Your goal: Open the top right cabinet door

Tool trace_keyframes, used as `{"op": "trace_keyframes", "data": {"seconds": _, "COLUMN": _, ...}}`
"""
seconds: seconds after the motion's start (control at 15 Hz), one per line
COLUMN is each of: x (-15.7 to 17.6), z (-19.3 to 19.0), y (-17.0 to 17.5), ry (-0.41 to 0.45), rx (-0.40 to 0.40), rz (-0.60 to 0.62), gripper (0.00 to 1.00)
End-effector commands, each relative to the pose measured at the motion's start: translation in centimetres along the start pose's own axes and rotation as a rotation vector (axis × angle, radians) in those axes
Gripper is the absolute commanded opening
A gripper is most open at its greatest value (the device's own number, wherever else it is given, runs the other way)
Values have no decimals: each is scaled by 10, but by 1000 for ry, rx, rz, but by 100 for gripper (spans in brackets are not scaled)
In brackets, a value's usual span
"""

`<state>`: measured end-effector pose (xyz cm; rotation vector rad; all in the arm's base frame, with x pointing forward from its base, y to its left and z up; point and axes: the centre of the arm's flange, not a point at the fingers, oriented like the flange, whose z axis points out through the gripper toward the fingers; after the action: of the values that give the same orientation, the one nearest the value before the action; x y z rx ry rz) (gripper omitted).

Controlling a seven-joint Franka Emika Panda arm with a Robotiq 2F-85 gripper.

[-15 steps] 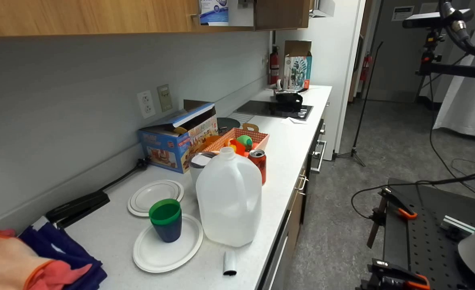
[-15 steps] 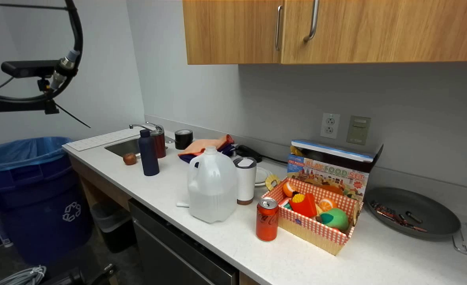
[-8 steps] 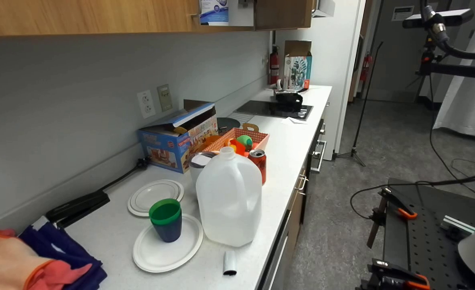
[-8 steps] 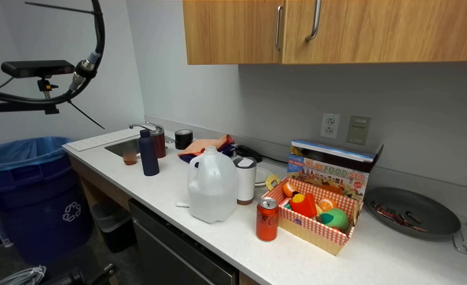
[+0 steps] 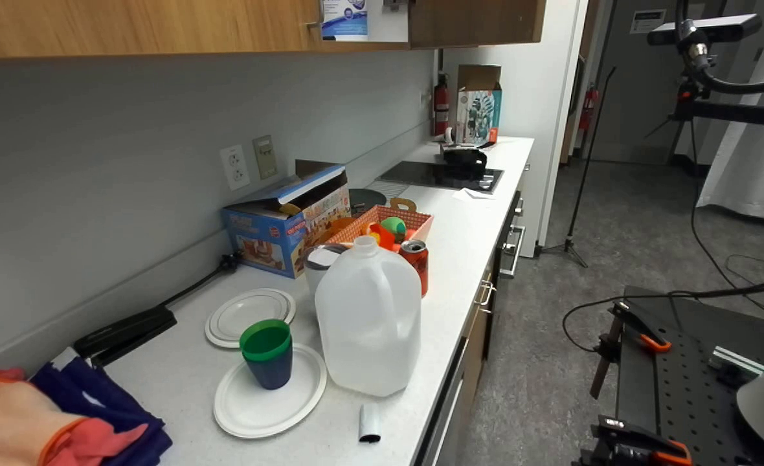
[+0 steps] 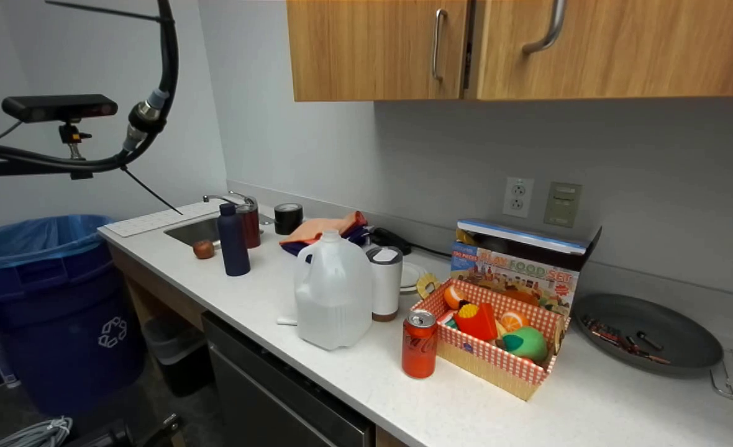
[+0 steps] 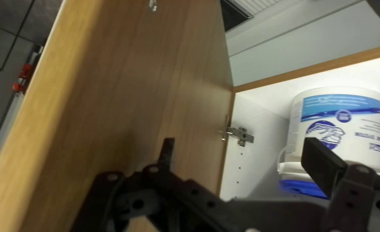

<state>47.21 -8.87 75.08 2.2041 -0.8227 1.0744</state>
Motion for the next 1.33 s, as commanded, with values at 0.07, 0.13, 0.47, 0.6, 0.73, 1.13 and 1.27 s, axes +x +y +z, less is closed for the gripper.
{"op": "trace_keyframes", "data": {"seconds": 0.07, "x": 11, "z": 14, "y": 56, "ry": -7, "rx": -131, "rz": 80, "gripper": 100}}
{"op": "trace_keyframes", "data": {"seconds": 0.13, "x": 15, "z": 14, "y": 69, "ry": -13, "rx": -152, "rz": 100, "gripper": 100}}
{"op": "trace_keyframes", "data": {"seconds": 0.47, "x": 29, "z": 23, "y": 134, "ry": -17, "rx": -238, "rz": 211, "gripper": 100}}
{"op": "trace_keyframes", "data": {"seconds": 0.6, "x": 35, "z": 26, "y": 156, "ry": -4, "rx": -281, "rz": 252, "gripper": 100}}
{"op": "trace_keyframes", "data": {"seconds": 0.73, "x": 40, "z": 29, "y": 172, "ry": 6, "rx": -318, "rz": 285, "gripper": 100}}
{"op": "trace_keyframes", "data": {"seconds": 1.13, "x": 43, "z": 30, "y": 191, "ry": 67, "rx": -420, "rz": 348, "gripper": 100}}
{"op": "trace_keyframes", "data": {"seconds": 1.27, "x": 46, "z": 30, "y": 197, "ry": 103, "rx": -466, "rz": 365, "gripper": 100}}
